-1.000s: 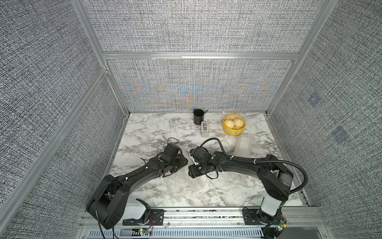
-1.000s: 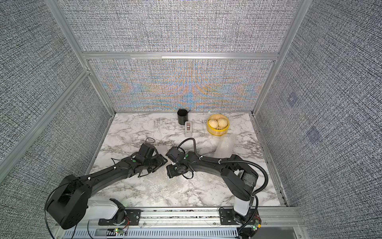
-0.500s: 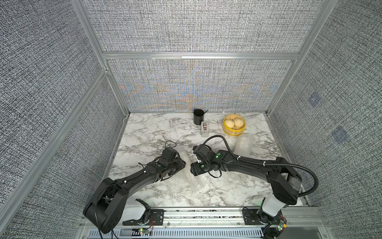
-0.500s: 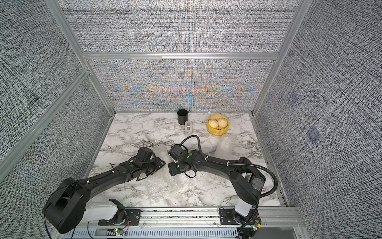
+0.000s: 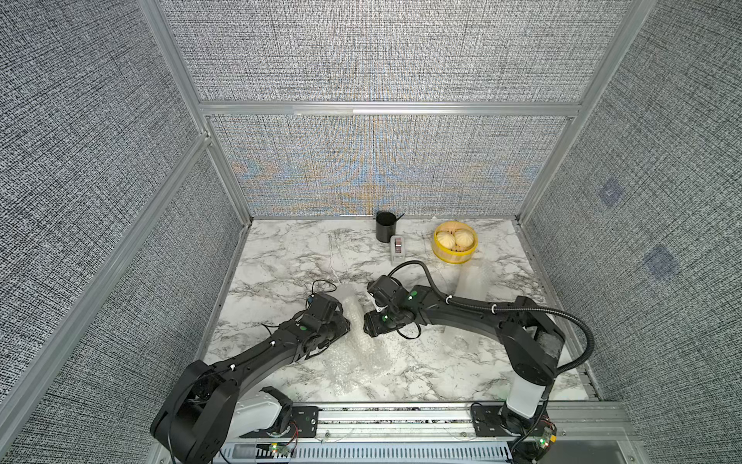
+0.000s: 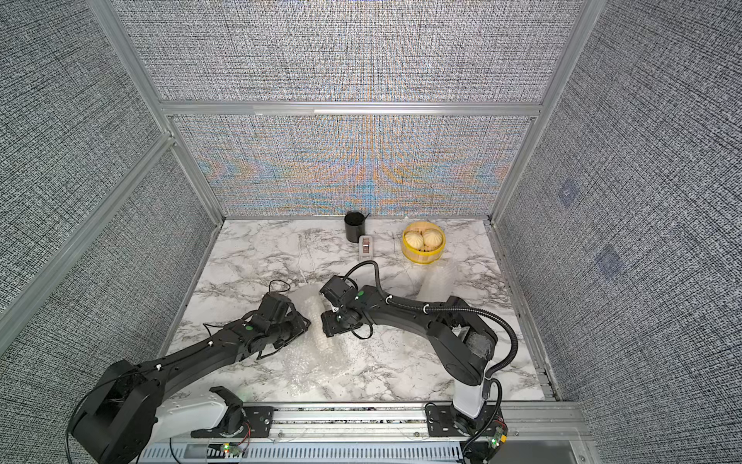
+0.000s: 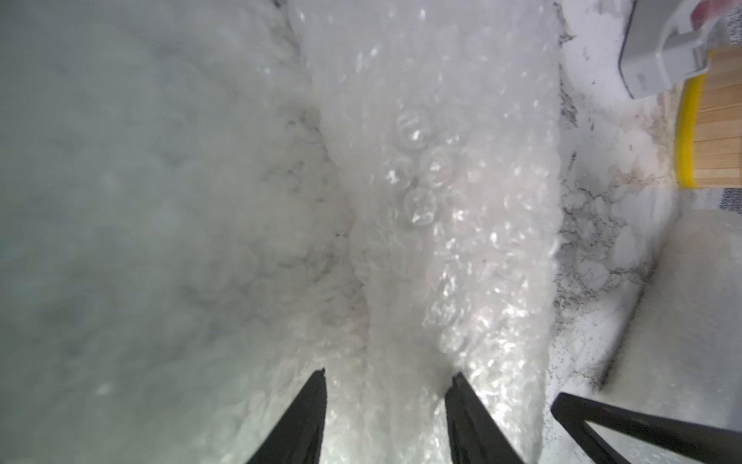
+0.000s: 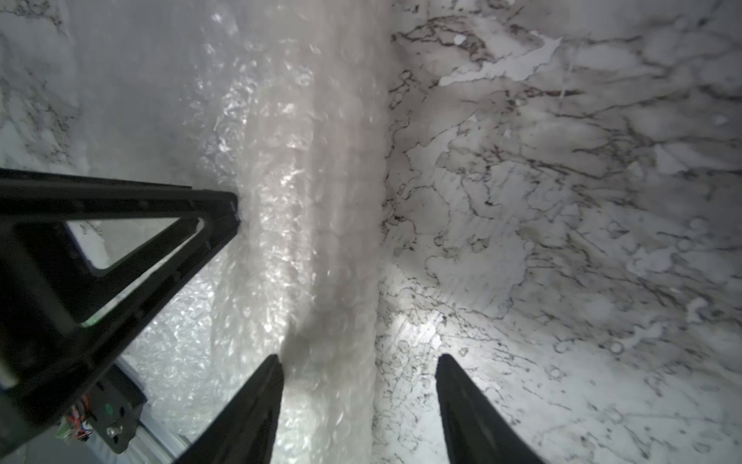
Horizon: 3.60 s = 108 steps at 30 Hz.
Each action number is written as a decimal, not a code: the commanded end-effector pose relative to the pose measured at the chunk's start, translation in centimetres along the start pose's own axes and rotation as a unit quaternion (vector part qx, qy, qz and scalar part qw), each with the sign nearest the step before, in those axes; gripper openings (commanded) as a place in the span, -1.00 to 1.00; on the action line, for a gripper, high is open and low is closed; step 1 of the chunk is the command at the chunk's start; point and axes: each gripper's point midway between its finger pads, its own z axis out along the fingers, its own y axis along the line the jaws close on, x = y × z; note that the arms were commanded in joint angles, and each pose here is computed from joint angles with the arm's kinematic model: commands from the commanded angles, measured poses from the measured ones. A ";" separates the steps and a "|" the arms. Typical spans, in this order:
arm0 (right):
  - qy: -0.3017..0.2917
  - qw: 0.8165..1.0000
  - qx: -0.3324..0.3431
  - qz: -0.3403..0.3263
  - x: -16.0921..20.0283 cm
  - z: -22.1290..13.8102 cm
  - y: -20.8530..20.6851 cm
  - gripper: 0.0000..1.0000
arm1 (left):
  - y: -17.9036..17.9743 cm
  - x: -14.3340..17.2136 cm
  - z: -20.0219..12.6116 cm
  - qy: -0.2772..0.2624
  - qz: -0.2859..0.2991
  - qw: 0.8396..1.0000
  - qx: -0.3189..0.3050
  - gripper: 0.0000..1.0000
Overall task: Wrap vases in bubble wrap
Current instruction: Wrap the vase in bubble wrap.
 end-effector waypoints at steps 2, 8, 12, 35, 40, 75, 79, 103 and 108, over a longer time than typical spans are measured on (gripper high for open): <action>0.026 0.999 0.017 -0.010 1.3 0.8 0.0 0.20 | 2.3 1.0 -0.2 0.021 0.006 0.998 -0.052 -0.03; 0.037 0.999 0.028 -0.015 2.3 2.2 0.2 0.14 | 0.6 -0.2 -1.2 0.007 0.010 1.000 -0.027 -0.03; 0.038 0.998 0.035 -0.021 2.5 2.5 0.4 0.13 | 0.4 -0.7 -2.4 -0.003 0.010 1.000 -0.020 0.02; 0.037 0.998 0.037 -0.026 2.6 2.7 0.3 0.08 | 4.8 0.1 -2.3 -0.010 -0.038 0.998 -0.044 -0.33; 0.038 0.998 0.041 -0.024 2.9 2.7 -0.1 0.07 | 4.2 -0.6 -2.6 -0.021 -0.025 0.999 -0.041 -0.61; -0.003 1.000 0.002 0.031 3.1 2.1 -2.9 0.02 | -7.8 0.1 2.6 0.091 0.088 0.990 0.054 -1.00; -0.016 1.000 -0.006 0.027 2.8 1.5 -2.8 0.03 | -6.1 0.5 2.7 0.093 0.089 0.991 0.029 -1.00; -0.067 0.987 -0.141 0.045 -9.1 -1.6 -2.0 0.00 | -3.8 1.0 2.2 0.084 0.086 0.993 0.003 -1.00; -0.056 0.988 -0.139 0.037 -10.5 0.0 -1.8 -0.10 | -4.1 1.1 2.3 0.087 0.086 0.992 0.011 -1.00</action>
